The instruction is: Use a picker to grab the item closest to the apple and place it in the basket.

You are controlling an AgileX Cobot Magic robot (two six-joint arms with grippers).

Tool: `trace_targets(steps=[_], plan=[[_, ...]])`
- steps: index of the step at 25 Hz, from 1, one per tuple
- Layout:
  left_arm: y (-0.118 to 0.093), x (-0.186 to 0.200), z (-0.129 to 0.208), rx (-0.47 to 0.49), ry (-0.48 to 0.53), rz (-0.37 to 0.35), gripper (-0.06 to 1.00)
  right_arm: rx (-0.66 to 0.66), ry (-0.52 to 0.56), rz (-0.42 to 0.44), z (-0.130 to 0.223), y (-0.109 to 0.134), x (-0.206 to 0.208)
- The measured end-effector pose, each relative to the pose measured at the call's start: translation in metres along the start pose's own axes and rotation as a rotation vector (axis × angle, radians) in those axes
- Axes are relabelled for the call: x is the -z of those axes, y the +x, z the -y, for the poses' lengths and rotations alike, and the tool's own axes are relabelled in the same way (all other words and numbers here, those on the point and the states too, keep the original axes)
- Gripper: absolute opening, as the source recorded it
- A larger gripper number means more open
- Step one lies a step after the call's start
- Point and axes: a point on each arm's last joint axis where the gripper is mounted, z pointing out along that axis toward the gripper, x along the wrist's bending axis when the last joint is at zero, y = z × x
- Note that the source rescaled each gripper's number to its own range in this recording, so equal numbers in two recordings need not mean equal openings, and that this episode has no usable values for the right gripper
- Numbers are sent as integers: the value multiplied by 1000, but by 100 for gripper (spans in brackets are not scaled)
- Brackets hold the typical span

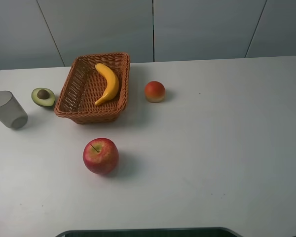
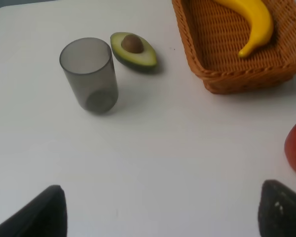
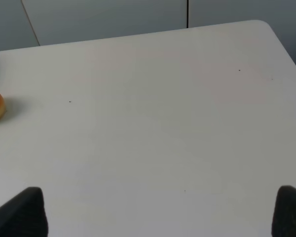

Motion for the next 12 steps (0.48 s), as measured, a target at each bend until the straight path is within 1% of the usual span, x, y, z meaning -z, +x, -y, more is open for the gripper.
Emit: trace_targets(steps=[5,10,12], plan=[[0,0,-3,-2,-29,3,99,0,0,0,0,0,0],[-2,0,-6,3,-69,22,99,0,0,0,0,0,0],[-3,-5,-4,0,-63,25,99,0,0,0,0,0,0]])
